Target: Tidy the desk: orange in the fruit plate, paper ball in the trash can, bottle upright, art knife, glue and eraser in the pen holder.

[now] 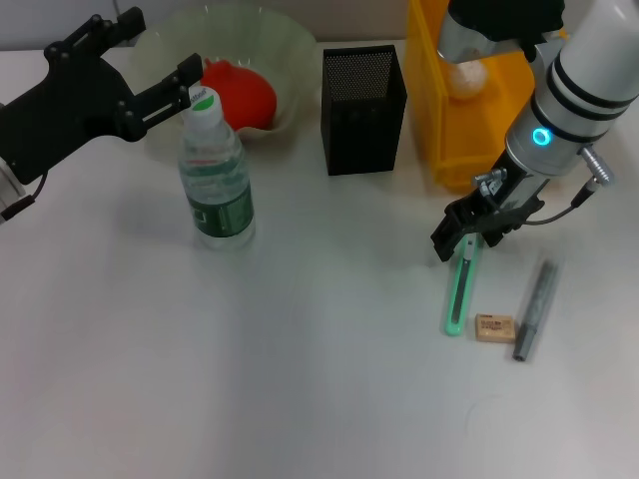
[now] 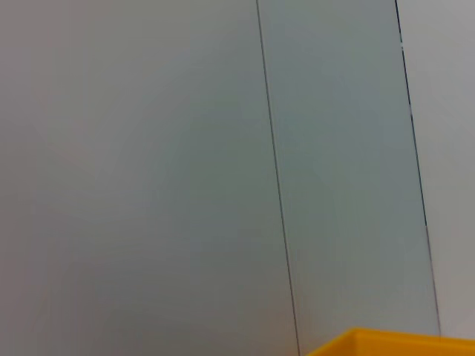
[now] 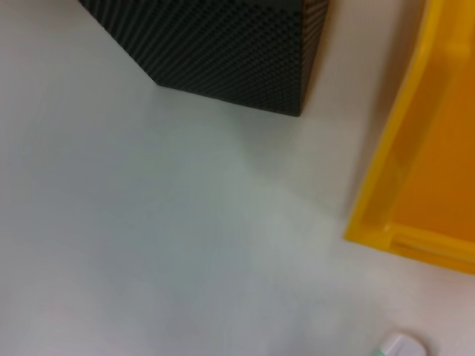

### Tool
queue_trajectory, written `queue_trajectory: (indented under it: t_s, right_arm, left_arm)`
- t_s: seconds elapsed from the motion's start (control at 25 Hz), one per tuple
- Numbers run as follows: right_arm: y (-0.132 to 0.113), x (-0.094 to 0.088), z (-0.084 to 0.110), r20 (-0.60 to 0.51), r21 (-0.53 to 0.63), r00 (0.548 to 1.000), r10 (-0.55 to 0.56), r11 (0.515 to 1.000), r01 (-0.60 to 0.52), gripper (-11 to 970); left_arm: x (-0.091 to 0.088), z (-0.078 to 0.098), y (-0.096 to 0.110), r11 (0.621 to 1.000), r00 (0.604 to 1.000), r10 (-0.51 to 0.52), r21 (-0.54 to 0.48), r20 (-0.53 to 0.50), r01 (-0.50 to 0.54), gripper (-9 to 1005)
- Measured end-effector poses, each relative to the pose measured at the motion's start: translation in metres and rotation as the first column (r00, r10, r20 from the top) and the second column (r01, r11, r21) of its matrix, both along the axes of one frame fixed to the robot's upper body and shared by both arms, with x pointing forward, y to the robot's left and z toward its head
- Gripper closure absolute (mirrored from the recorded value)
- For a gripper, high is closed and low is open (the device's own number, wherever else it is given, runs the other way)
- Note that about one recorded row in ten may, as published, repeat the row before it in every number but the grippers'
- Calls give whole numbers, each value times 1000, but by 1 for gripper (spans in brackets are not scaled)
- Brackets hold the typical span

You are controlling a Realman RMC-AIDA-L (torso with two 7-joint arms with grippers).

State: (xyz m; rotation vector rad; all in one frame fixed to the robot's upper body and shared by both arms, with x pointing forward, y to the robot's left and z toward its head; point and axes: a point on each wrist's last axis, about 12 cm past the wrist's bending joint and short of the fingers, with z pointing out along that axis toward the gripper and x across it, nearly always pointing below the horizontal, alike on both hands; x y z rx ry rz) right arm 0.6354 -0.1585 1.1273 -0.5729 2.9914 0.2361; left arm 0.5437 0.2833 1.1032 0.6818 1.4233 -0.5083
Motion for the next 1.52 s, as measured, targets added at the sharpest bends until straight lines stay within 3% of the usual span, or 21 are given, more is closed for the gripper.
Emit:
queue_trajectory:
  t_s: [1.04,1.16,1.52]
  right_arm:
    - [-5,0,-5,2,-7,1000,-14,1000,14,444]
    - [-6,0,-5,5,-7,1000,-15,1000,15,560]
    - [-5,2,-5,17,-6,1000,-19,1000,19,638]
  left_arm:
    - [3,1,-1,1000,1000,-1,-6,0,1,194]
    - [4,0,-1,1000,1000,3,-9,-2,-3,194]
    - [4,1,-1,1000,1000,2,-9,0,-2,194]
